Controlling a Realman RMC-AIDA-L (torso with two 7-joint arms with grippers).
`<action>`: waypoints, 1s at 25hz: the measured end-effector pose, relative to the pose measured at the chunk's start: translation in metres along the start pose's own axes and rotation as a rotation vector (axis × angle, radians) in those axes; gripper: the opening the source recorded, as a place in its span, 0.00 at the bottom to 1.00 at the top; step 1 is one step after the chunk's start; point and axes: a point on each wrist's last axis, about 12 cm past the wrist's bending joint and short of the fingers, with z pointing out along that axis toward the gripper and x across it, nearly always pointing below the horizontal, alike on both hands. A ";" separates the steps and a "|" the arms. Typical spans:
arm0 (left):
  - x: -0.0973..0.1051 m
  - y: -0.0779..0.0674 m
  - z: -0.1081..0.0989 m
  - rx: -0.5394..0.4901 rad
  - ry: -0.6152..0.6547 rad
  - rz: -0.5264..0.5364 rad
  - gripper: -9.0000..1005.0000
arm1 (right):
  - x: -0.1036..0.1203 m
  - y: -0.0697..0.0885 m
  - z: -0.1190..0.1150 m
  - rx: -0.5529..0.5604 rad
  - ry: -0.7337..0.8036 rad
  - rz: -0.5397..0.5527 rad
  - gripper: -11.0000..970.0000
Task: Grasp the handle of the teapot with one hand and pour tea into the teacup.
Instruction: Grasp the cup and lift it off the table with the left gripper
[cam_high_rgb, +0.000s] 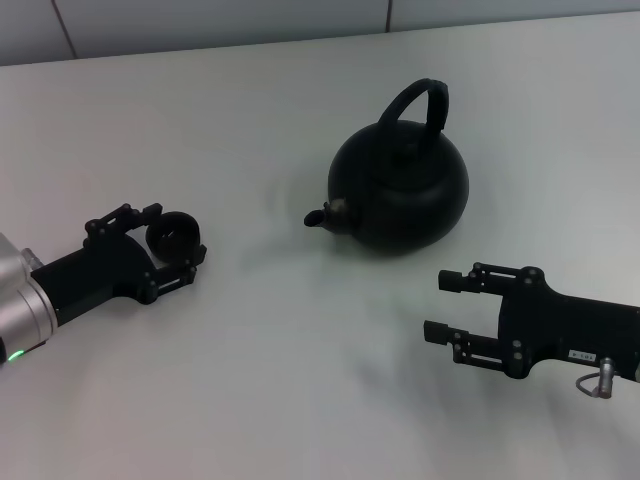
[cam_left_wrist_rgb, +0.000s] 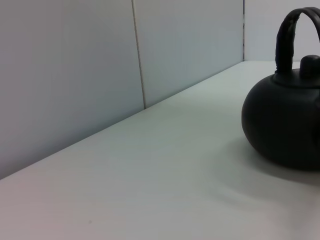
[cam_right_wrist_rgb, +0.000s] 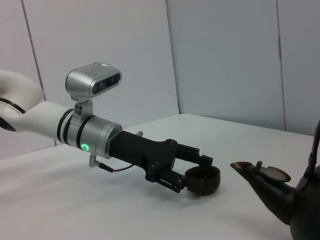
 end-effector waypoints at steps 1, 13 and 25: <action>0.000 0.000 0.000 0.000 0.000 0.000 0.79 | 0.000 0.000 0.000 0.000 0.000 0.000 0.66; 0.000 0.002 0.002 -0.012 0.012 0.002 0.79 | 0.000 -0.001 0.000 0.005 -0.004 0.002 0.66; -0.007 -0.002 0.002 0.035 -0.040 0.009 0.74 | -0.001 -0.002 0.001 0.009 -0.006 0.003 0.66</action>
